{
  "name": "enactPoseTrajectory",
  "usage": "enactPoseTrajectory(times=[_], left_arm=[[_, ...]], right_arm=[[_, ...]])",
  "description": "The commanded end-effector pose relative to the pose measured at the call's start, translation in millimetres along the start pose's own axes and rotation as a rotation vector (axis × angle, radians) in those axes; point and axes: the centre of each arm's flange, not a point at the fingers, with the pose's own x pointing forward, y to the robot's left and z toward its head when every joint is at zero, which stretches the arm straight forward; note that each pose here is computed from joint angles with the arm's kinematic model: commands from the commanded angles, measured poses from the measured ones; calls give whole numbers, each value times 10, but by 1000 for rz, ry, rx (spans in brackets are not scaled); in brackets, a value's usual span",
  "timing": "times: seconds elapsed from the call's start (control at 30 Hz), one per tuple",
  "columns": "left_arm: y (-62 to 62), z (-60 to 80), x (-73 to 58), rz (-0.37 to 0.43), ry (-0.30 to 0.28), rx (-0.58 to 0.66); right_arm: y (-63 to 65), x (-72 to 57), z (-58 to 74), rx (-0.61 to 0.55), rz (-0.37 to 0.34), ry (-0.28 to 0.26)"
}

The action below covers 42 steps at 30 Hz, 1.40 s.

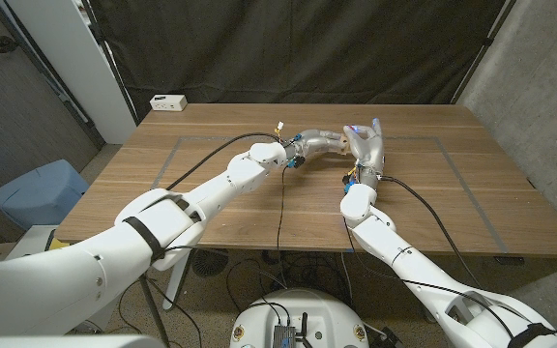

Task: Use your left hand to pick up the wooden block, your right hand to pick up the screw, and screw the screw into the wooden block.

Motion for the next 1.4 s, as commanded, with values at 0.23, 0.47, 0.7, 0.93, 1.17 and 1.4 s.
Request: enactPoseTrajectory(times=[0.23,0.47,0.7,0.93,1.17,1.4], left_arm=[[7,12,0,1,-4,-2],[-1,14,-3,1,-4,-1],[-17,13,-10,1,-4,-4],[-27,22,-13,1,-8,-2],[-38,25,-18,0,-8,-2],[-39,32,-11,2,-9,-1]], right_arm=[[-18,-36,-3,-1,2,-4],[-21,-50,-13,0,4,-4],[-31,-63,-17,0,6,-5],[-41,-66,-13,1,8,-7],[-56,-67,-12,1,6,-9],[-68,-68,-14,0,4,-10]])
